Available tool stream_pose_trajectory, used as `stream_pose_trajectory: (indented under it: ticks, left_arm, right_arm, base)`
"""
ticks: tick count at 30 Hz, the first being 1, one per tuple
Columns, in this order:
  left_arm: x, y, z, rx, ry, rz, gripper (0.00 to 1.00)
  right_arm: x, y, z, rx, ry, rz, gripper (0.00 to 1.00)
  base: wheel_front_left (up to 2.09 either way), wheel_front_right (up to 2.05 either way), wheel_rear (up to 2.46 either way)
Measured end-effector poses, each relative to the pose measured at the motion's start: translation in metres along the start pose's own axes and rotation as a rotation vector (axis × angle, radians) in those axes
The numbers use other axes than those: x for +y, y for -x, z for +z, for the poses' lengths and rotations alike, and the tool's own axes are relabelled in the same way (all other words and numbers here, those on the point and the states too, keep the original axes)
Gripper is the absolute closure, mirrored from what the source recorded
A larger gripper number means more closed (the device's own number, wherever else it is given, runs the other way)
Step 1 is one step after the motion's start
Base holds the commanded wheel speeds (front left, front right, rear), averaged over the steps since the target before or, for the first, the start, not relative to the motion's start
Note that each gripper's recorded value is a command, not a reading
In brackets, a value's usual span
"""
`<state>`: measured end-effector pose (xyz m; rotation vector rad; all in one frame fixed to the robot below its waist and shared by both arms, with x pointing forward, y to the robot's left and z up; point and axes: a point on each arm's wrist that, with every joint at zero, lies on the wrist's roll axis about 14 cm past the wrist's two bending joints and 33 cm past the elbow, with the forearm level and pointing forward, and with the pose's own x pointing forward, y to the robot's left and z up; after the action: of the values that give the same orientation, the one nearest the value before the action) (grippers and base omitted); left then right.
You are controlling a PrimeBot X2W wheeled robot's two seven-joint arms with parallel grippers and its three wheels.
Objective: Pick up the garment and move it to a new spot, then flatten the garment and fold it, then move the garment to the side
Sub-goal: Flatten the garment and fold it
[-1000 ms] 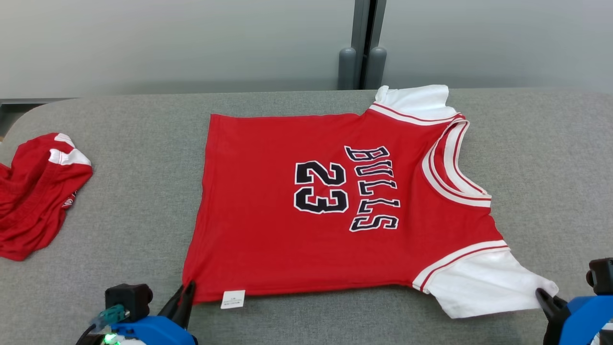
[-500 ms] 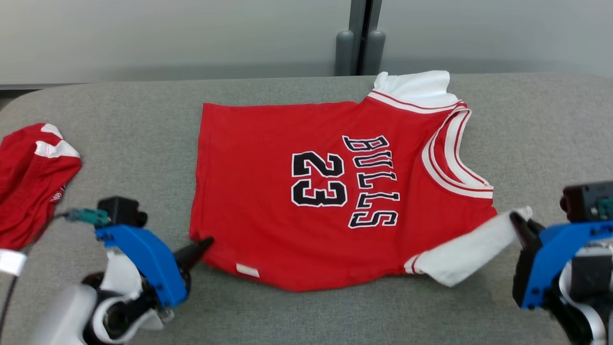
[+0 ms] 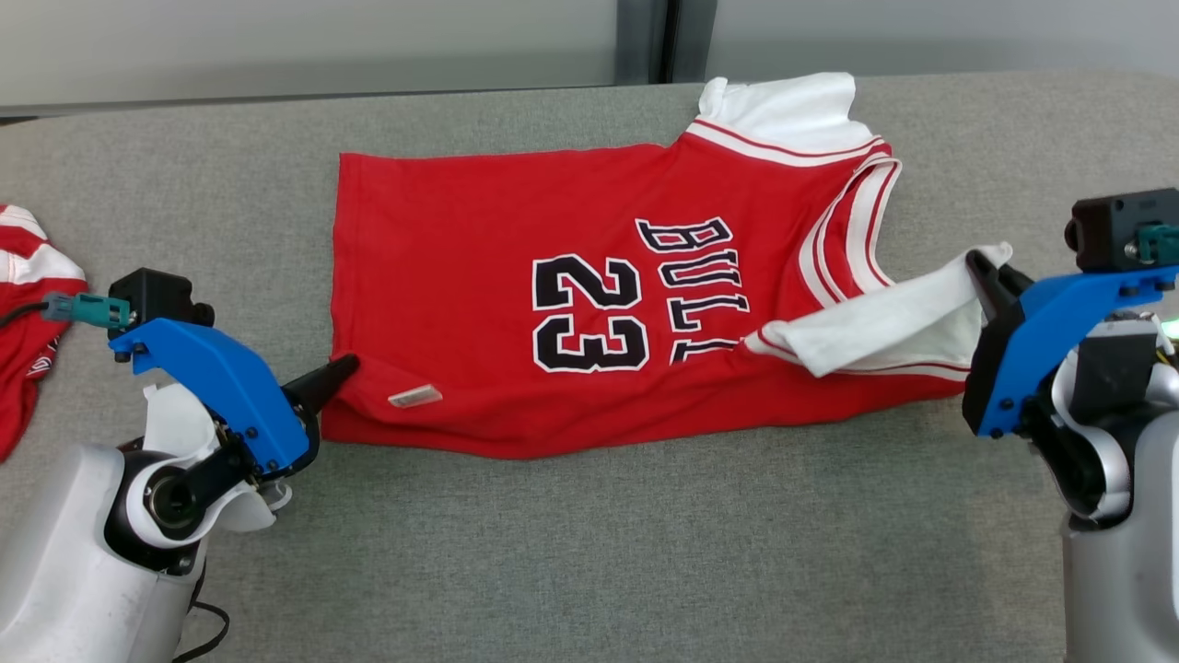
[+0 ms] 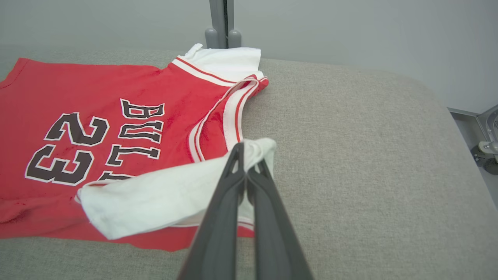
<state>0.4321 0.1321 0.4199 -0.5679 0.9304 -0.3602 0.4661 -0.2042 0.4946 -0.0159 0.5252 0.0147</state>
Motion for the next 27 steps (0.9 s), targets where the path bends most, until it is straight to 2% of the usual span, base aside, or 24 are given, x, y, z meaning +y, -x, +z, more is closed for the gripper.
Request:
stream_pose_trajectory:
  ticks: [10, 11, 12, 13, 17, 23, 27]
  left_arm:
    - [0.020, -0.017, 0.005, -0.002, 0.052, 0.048, 1.00]
    - [0.021, -0.018, 0.006, -0.009, 0.058, 0.052, 0.87]
    - [0.022, -0.018, 0.007, -0.020, 0.065, 0.053, 0.17]
    - [0.022, -0.019, 0.009, -0.035, 0.072, 0.051, 0.00]
    - [0.023, -0.015, 0.014, -0.069, 0.071, 0.053, 0.00]
    - [0.033, 0.004, 0.020, -0.216, 0.039, 0.093, 0.00]
    - [0.042, 0.020, 0.014, -0.329, 0.023, 0.136, 0.00]
  right_arm:
    - [0.010, -0.036, -0.005, 0.009, 0.039, 0.030, 1.00]
    - [0.012, -0.039, -0.005, 0.005, 0.041, 0.035, 0.85]
    - [0.014, -0.041, -0.003, -0.006, 0.042, 0.041, 0.00]
    - [0.016, -0.043, -0.001, -0.019, 0.035, 0.049, 0.00]
    - [0.026, -0.045, 0.001, -0.042, 0.027, 0.081, 0.00]
    - [0.023, -0.035, 0.011, -0.090, 0.016, 0.082, 0.00]
    - [0.014, -0.023, -0.005, -0.061, -0.004, 0.058, 0.00]
  base:
    - [0.00, 0.00, 0.00]
    - [0.00, 0.00, 0.00]
    - [0.00, 0.00, 0.00]
    - [0.00, 0.00, 0.00]
    - [0.00, 0.00, 0.00]
    - [0.00, 0.00, 0.00]
    - [0.00, 0.00, 0.00]
